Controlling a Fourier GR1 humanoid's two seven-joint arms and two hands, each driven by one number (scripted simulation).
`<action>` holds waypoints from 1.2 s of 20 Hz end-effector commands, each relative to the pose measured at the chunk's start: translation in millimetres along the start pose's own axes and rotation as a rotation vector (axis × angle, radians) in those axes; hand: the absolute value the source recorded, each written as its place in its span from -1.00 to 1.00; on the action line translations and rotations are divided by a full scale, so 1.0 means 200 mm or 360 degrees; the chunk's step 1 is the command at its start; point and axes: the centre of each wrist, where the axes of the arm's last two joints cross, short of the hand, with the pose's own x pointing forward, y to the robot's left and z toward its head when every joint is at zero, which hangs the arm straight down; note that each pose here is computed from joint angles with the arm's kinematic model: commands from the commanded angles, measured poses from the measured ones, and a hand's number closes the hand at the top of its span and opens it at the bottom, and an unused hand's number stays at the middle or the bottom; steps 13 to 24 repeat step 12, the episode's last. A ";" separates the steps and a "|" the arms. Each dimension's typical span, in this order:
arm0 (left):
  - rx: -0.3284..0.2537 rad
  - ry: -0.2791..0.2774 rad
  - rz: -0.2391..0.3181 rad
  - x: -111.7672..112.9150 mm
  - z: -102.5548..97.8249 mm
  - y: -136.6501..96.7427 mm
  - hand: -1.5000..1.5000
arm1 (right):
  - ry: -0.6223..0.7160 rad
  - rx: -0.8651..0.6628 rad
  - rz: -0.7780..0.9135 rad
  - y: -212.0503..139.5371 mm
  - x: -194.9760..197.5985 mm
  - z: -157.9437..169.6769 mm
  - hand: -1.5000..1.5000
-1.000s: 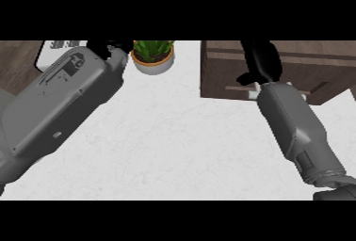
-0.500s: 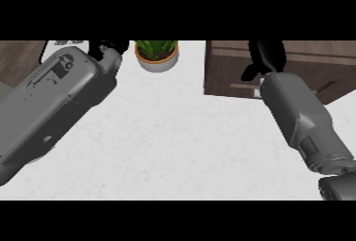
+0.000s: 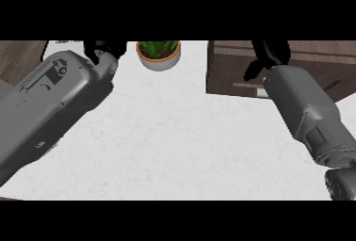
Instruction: Pick up the can, place it into the drawer and close the drawer
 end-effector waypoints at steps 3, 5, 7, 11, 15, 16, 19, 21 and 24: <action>0.0002 -0.0011 0.0003 0.03 0.00 0.01 -1.00 | 0.0052 -0.0090 -0.0627 -0.09 0.22 -0.12 -1.00; -0.0024 -0.0019 0.0024 0.01 0.04 -0.01 -1.00 | 0.0102 -0.0085 -0.0818 -0.10 0.20 -0.12 -1.00; 0.0000 0.0007 0.0015 0.02 0.03 0.04 -1.00 | 0.0157 -0.0130 -0.0978 -0.04 0.16 -0.08 -1.00; -0.0021 0.0012 -0.0012 -0.06 0.07 0.03 -1.00 | 0.0132 -0.0155 -0.1098 -0.16 0.13 -0.15 -1.00; 0.0014 0.0004 -0.0019 -0.04 0.05 0.02 -1.00 | 0.0096 -0.0151 -0.1094 -0.14 0.19 -0.15 -1.00; 0.0014 0.0004 -0.0019 -0.04 0.05 0.02 -1.00 | 0.0096 -0.0151 -0.1094 -0.14 0.19 -0.15 -1.00; 0.0014 0.0004 -0.0019 -0.04 0.05 0.02 -1.00 | 0.0096 -0.0151 -0.1094 -0.14 0.19 -0.15 -1.00; 0.0014 0.0004 -0.0019 -0.04 0.05 0.02 -1.00 | 0.0096 -0.0151 -0.1094 -0.14 0.19 -0.15 -1.00; 0.0014 0.0004 -0.0019 -0.04 0.05 0.02 -1.00 | 0.0096 -0.0151 -0.1094 -0.14 0.19 -0.15 -1.00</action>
